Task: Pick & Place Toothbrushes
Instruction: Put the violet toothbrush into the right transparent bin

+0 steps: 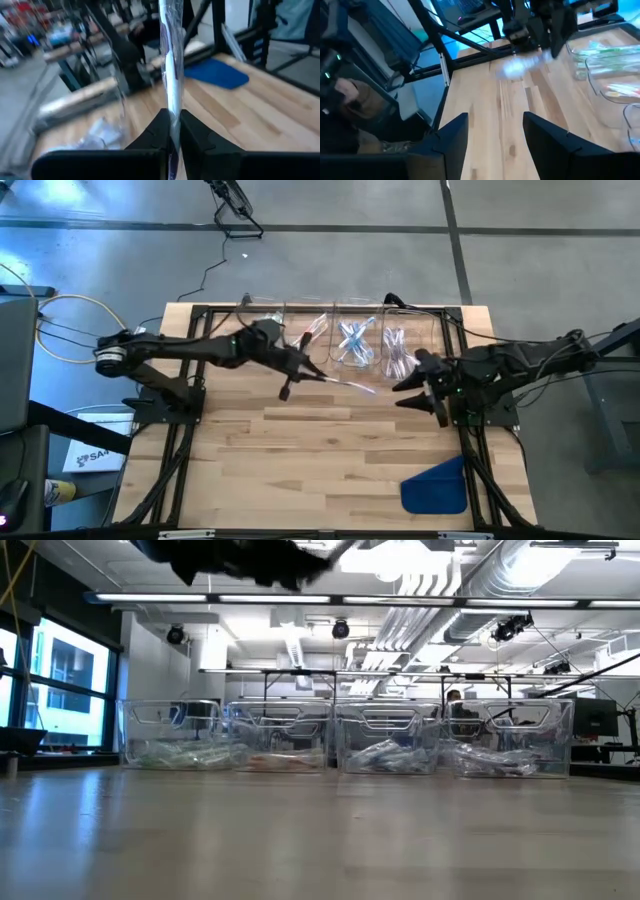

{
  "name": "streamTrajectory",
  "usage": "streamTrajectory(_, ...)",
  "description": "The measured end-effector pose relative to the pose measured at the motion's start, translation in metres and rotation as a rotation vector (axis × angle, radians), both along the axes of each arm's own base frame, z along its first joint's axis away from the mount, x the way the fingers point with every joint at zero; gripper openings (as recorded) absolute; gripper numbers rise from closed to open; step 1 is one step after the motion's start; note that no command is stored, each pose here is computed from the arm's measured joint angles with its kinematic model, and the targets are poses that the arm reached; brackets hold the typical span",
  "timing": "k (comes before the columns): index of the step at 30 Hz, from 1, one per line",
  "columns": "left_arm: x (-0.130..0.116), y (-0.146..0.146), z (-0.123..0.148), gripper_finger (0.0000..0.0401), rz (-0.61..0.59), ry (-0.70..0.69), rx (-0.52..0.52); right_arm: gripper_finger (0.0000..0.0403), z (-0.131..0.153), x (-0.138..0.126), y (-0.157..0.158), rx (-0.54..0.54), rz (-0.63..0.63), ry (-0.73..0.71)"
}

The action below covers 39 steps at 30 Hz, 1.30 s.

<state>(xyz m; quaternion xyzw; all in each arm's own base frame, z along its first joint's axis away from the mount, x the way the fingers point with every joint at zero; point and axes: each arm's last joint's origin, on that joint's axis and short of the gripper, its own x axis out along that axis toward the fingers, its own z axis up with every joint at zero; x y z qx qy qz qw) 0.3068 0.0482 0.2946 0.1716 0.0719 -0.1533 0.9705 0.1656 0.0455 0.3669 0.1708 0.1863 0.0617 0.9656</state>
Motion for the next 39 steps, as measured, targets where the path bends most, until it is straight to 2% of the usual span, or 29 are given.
streamTrajectory(4,-0.006,-0.002,0.022,0.0015,-0.008,-0.102,0.019,0.0183,-0.003,0.001,0.0,-0.064,0.015,0.019)
streamTrajectory(7,-0.006,-0.002,0.033,0.0015,-0.007,-0.179,0.027,0.0183,-0.008,0.013,-0.003,-0.184,-0.059,0.019)
streamTrajectory(10,-0.006,-0.001,0.038,0.0015,0.012,-0.229,0.013,0.0183,-0.012,0.034,-0.003,-0.322,-0.156,-0.008)
streamTrajectory(16,-0.005,-0.001,0.039,0.0015,0.041,-0.24,0.013,0.0183,-0.02,0.084,0.007,-0.587,-0.174,-0.129)
streamTrajectory(20,-0.006,-0.001,0.039,0.0015,0.037,-0.232,-0.004,0.0183,-0.025,0.104,0.008,-0.706,-0.323,-0.145)
streamTrajectory(23,-0.006,-0.001,0.039,0.0015,0.033,-0.23,-0.007,0.0183,-0.029,0.113,0.007,-0.712,-0.372,-0.153)
streamTrajectory(34,-0.006,-0.002,0.039,0.0015,0.009,-0.229,-0.008,0.018,-0.023,0.122,0.01,-0.648,-0.34,-0.281)
streamTrajectory(39,-0.006,-0.001,0.038,0.0015,0.011,-0.228,-0.002,0.014,-0.021,0.122,0.01,-0.639,-0.344,-0.302)
